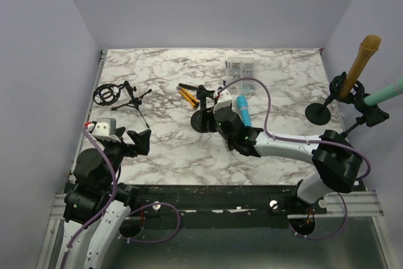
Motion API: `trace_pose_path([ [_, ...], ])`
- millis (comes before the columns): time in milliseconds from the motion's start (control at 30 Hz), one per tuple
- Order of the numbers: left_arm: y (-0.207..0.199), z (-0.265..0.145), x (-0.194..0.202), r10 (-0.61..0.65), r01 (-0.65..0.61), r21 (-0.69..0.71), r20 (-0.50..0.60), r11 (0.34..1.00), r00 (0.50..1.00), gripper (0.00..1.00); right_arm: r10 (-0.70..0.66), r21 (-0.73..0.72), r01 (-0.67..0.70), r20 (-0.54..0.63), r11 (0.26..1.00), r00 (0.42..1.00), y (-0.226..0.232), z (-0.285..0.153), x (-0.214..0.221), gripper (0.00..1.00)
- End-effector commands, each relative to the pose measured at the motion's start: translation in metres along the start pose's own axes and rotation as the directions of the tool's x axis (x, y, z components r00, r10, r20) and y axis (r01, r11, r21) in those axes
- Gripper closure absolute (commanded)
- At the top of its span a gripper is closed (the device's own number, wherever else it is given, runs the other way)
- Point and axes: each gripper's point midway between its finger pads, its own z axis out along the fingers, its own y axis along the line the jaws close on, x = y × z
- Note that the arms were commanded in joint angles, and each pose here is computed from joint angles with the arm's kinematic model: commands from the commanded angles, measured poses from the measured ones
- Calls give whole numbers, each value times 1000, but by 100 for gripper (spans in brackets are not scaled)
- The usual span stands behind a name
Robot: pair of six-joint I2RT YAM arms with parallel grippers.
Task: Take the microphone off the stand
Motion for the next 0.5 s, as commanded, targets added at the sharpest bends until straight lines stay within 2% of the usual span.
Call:
trace_pose_path([
  [0,-2,-1,-4,3,-4,12,23,1000,1000,1,-64,6,64,157,998,985,-2,25,-23,26],
  [167,-3,-3,-6,4,-4,23,34,1000,999,1,-138,76,124,215,989,967,-5,54,-30,31],
  [300,-3,-5,-8,4,-5,22,52,1000,999,2,-153,143,121,241,982,958,-12,69,-27,43],
  [333,-3,-6,-8,4,-5,23,55,1000,998,2,-160,149,127,240,981,957,-12,72,-25,44],
  [467,-4,-7,-10,5,-7,29,64,1000,998,2,-196,138,168,228,976,954,-7,85,-15,57],
])
